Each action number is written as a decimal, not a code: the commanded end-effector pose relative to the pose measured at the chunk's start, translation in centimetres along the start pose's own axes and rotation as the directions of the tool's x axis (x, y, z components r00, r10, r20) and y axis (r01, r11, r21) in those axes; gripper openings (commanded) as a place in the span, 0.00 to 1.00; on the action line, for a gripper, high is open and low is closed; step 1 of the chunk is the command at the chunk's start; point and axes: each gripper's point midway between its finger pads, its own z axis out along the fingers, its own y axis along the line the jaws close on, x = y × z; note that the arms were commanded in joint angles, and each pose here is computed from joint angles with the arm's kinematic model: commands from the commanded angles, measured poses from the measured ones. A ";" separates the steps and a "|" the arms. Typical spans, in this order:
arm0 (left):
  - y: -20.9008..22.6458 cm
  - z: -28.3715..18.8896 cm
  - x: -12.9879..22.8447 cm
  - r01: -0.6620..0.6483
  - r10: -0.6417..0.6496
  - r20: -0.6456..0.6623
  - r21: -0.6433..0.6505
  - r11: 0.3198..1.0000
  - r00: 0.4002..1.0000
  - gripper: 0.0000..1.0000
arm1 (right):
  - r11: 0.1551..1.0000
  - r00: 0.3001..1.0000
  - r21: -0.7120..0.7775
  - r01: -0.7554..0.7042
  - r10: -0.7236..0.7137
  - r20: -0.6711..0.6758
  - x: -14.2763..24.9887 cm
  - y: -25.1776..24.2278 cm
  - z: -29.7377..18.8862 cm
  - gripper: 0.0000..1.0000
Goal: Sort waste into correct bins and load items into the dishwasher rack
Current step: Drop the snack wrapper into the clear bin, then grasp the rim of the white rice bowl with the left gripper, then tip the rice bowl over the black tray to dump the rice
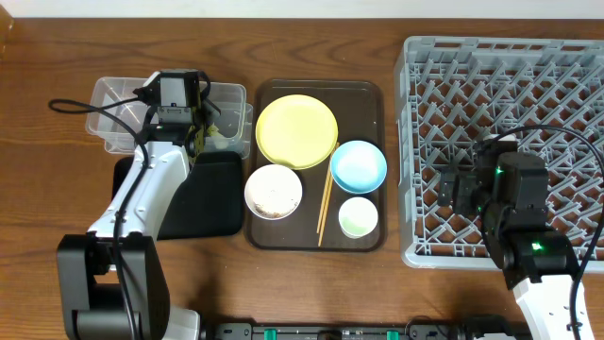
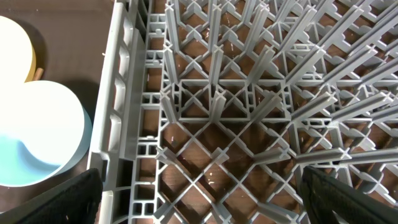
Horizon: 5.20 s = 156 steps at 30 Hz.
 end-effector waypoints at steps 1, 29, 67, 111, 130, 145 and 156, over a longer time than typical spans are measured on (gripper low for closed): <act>-1.5 -2.4 -1.6 -0.127 0.124 0.058 0.047 0.991 0.991 0.64 | 1.000 1.000 -0.006 -0.011 0.011 0.020 -0.8 0.2 -0.4 0.99; -4.6 -8.8 21.7 -0.644 0.673 -0.338 0.211 0.735 0.658 0.74 | 1.000 1.000 -0.006 -0.011 0.011 0.020 -0.8 0.2 -0.4 0.99; -3.5 -6.3 28.0 -0.629 0.672 -0.504 0.286 0.723 0.543 0.06 | 1.000 1.000 -0.005 -0.010 0.010 0.012 -0.7 0.2 -0.4 0.99; 0.8 -9.1 9.8 0.349 0.269 -0.705 0.600 0.720 0.656 0.06 | 1.000 1.000 -0.005 -0.010 0.010 0.012 -0.6 0.2 -0.4 0.99; 3.3 -10.9 4.2 0.774 0.008 -0.854 0.476 0.419 0.520 0.06 | 1.000 1.000 -0.005 -0.010 0.010 0.012 -0.7 0.2 -0.4 0.99; 3.3 -10.9 4.2 0.799 -0.014 -0.877 0.431 0.418 0.480 0.06 | 1.000 1.000 -0.005 -0.010 0.010 0.012 -0.7 0.2 -0.4 0.99; 3.3 -10.9 4.2 0.856 -0.069 -0.926 0.312 0.413 0.371 0.06 | 1.000 1.000 -0.005 -0.010 0.010 0.012 -0.6 0.2 -0.4 0.99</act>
